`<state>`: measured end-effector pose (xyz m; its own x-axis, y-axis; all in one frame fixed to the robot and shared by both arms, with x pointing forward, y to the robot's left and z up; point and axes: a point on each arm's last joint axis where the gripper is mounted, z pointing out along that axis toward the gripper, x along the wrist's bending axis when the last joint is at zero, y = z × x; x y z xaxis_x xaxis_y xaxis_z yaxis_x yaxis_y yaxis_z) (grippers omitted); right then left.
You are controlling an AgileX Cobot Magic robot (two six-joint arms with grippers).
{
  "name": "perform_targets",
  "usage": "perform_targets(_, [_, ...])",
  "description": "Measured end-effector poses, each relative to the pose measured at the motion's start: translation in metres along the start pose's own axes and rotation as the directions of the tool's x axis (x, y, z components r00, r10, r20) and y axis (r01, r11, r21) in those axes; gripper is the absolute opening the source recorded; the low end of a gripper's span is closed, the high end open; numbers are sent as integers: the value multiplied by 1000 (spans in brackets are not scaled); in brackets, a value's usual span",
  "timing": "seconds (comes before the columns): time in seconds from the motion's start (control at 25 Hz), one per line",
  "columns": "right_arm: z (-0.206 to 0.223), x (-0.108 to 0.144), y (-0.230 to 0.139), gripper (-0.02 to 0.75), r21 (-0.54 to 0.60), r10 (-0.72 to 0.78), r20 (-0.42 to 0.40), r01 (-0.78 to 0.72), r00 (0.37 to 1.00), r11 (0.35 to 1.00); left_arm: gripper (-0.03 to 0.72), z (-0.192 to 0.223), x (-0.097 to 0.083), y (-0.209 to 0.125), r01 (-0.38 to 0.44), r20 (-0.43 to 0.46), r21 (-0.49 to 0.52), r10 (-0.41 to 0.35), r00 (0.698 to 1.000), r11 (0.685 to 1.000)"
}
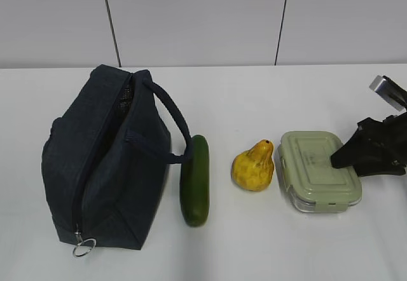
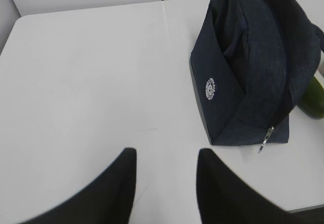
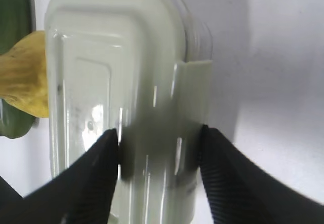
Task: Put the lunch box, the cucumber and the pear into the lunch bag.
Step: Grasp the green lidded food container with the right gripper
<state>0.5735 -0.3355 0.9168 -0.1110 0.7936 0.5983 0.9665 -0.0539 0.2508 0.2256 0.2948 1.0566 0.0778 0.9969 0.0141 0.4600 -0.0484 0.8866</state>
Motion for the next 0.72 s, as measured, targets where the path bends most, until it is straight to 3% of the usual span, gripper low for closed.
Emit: perform_targets(0.72, [0, 0, 0, 335, 0, -3, -5, 3, 1000, 1000, 240, 0, 0, 0, 0, 0, 0, 0, 1000, 1000])
